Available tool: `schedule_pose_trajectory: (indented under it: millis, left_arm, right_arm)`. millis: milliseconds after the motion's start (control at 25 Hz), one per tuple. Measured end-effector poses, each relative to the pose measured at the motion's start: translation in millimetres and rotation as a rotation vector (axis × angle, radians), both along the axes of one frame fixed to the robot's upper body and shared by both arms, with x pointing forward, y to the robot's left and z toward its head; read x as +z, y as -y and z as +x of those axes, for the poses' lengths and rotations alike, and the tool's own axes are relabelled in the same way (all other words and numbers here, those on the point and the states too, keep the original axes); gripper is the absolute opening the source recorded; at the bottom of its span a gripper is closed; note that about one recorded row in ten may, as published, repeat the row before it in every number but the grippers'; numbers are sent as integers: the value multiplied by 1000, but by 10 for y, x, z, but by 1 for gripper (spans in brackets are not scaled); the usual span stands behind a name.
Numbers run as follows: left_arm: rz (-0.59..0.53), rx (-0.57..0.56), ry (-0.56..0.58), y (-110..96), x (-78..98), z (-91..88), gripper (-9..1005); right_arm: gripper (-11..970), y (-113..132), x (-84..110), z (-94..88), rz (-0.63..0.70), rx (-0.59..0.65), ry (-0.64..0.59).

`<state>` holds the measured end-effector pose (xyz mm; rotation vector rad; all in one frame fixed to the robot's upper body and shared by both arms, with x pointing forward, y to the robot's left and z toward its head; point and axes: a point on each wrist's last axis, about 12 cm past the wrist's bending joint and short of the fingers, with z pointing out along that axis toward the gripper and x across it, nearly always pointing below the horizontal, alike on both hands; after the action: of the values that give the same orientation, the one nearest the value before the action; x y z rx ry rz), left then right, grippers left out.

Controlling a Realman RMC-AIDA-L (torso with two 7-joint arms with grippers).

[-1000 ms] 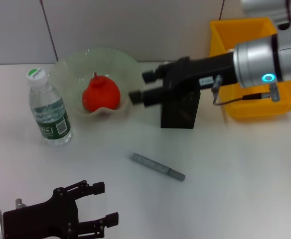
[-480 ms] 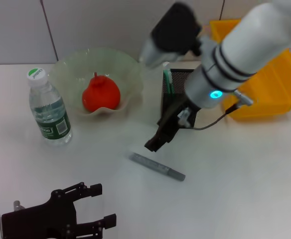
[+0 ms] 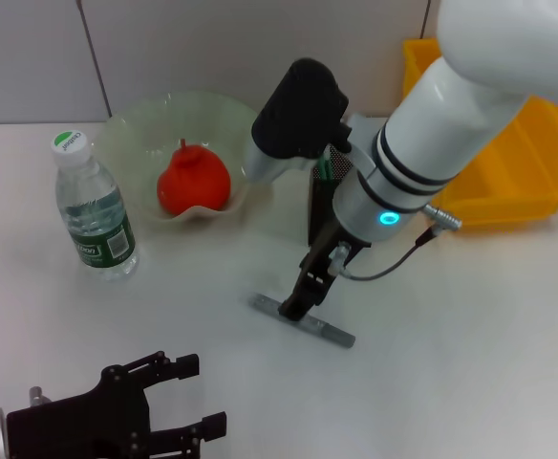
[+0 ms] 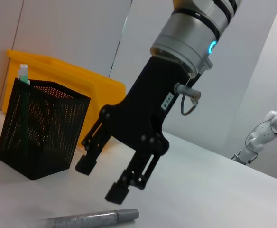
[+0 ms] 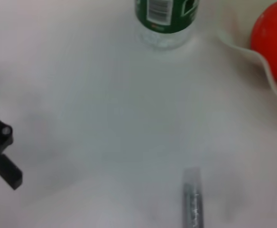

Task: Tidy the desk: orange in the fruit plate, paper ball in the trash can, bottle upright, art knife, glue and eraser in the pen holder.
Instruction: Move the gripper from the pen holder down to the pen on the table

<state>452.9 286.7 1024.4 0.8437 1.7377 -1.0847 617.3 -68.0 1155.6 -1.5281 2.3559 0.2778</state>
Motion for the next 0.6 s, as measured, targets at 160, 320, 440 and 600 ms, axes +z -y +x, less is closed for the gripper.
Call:
schedule_pose_trajectory:
  millis: [160, 320, 440, 600]
  left_arm:
    - [-1, -1, 0, 4, -1, -1, 861]
    - [1, -4, 0, 7, -2, -3, 861]
    - [-1, -5, -3, 9, -1, -3, 861]
    - [-3, -9, -4, 15, 3, 1, 860]
  right_arm:
    - [706, -21, -77, -40, -21, 25, 3]
    - [706, -49, -127, -67, -37, 47, 16]
    - [705, -62, -144, -68, -37, 53, 27]
    - [705, -77, -153, -68, -28, 61, 33]
